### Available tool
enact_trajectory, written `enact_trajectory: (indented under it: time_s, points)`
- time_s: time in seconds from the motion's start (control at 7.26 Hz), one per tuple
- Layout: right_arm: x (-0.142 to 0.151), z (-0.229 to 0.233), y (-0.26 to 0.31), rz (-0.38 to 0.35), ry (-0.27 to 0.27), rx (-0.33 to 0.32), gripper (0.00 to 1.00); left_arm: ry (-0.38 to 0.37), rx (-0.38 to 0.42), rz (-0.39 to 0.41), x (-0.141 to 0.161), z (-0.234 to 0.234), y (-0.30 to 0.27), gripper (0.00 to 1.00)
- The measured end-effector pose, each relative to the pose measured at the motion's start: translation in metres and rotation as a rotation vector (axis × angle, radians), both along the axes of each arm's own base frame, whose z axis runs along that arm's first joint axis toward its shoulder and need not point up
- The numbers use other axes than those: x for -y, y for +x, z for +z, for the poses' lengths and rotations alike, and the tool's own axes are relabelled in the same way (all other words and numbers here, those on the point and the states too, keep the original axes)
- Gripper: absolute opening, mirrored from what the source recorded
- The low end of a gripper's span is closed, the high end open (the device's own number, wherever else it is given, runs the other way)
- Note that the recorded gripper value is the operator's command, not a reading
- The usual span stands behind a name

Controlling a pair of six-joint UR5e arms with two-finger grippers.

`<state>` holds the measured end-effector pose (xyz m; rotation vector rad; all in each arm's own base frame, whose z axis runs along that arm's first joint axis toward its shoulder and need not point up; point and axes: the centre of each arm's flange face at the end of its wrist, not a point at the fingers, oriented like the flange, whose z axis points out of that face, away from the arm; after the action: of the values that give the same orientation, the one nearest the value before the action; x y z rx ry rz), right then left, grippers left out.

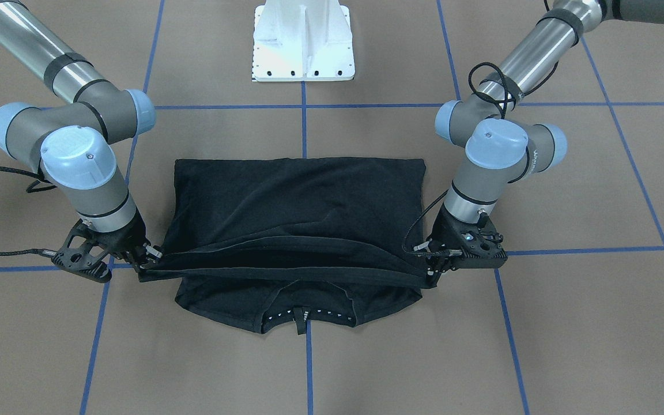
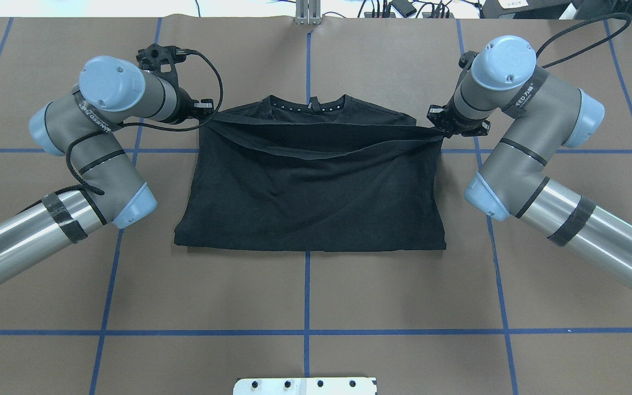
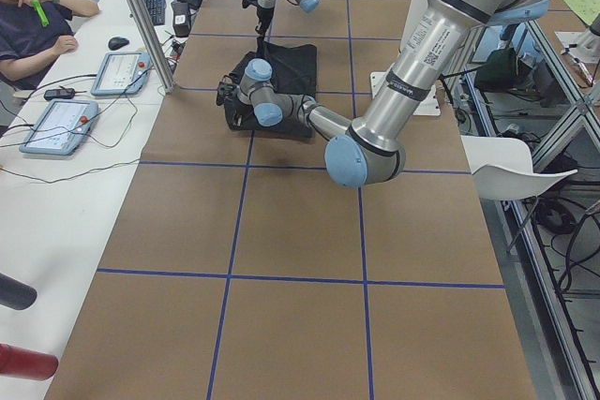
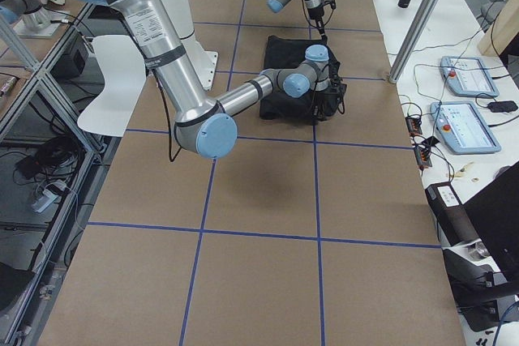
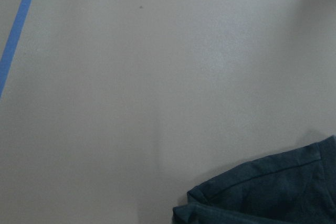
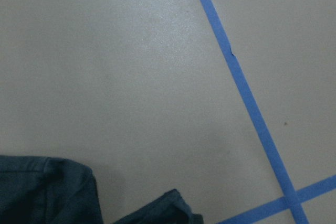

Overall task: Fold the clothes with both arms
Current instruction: 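Open both grippers to release the hem and lift them away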

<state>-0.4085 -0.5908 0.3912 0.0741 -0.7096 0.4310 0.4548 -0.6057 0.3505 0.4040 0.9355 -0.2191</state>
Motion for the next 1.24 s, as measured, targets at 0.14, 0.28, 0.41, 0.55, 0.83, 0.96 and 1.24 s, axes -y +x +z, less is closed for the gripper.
enact_trajectory:
  time_s: [0.14, 0.28, 0.41, 0.55, 0.83, 0.96, 1.24]
  points:
    - [0.001, 0.003, 0.000, 0.004, 0.001, -0.009, 0.99, 0.008, 0.005, 0.002, 0.002, 0.000, -0.003, 1.00]
    - [0.006, 0.002, 0.001, 0.008, 0.014, -0.020, 0.99, 0.031, 0.010, 0.005, 0.007, -0.001, -0.010, 1.00]
    - [0.016, -0.007, 0.004, -0.002, 0.031, -0.023, 0.99, 0.064, 0.005, 0.022, 0.014, -0.004, -0.023, 1.00]
    - [0.026, -0.017, 0.010, -0.031, 0.040, -0.016, 0.99, 0.083, -0.018, 0.065, 0.016, -0.007, -0.036, 1.00]
    - [0.037, -0.024, 0.031, -0.130, 0.061, 0.025, 1.00, 0.099, -0.067, 0.142, -0.008, -0.006, -0.060, 1.00]
    - [0.035, -0.024, 0.040, -0.171, 0.088, 0.037, 1.00, 0.107, -0.087, 0.162, -0.030, -0.003, -0.074, 1.00]
    - [0.004, -0.013, 0.065, -0.277, 0.171, 0.050, 1.00, 0.083, -0.149, 0.228, -0.086, -0.003, -0.073, 1.00]
